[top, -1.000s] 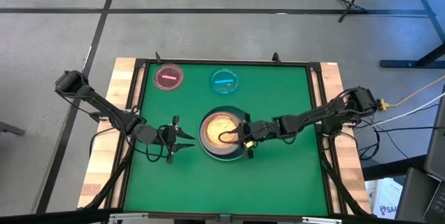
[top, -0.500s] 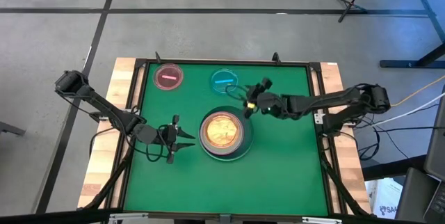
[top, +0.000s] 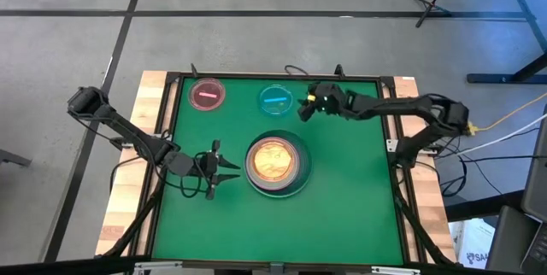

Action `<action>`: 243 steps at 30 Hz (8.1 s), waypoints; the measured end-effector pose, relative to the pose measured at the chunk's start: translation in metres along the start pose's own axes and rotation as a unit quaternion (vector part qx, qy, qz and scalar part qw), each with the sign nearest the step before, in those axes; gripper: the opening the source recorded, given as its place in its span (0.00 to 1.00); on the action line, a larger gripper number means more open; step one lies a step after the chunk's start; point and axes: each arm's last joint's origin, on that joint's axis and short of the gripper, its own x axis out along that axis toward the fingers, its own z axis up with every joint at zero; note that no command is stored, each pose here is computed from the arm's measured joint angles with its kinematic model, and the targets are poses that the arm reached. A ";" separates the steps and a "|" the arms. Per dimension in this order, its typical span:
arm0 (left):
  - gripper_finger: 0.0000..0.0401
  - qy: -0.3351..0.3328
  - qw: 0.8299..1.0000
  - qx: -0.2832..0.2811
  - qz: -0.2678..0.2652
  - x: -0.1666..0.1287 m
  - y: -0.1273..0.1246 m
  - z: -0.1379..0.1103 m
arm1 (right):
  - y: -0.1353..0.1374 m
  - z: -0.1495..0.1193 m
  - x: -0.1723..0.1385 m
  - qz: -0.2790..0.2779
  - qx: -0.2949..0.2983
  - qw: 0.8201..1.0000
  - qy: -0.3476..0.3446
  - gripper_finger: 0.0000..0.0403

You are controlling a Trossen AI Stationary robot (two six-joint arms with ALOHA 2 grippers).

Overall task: Stack plastic plates
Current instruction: Stack the blue plate on top of the orange plate, then stack the pink plate on top of the blue plate

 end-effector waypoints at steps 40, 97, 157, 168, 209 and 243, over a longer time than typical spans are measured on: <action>0.25 0.006 1.000 0.003 -0.004 0.001 0.001 -0.001 | -0.077 0.031 0.150 0.139 0.093 0.956 0.242 0.43; 0.25 0.006 1.000 0.001 -0.007 0.000 -0.001 -0.001 | -0.065 0.028 0.146 0.106 0.030 0.962 0.248 0.02; 0.25 -0.002 0.999 -0.006 0.045 0.003 0.009 0.001 | 0.096 0.012 0.042 0.287 -0.180 0.922 0.185 0.03; 0.39 0.023 0.994 0.005 0.103 0.010 0.028 0.003 | 0.108 0.009 0.024 0.296 -0.203 0.912 0.200 0.40; 0.40 0.540 0.747 -0.151 0.357 0.040 0.271 -0.059 | 0.088 0.002 -0.205 0.450 -0.258 0.814 -0.261 0.52; 0.01 0.420 0.878 0.078 0.215 0.054 0.138 0.027 | 0.095 -0.001 -0.192 0.415 -0.258 0.835 -0.253 0.52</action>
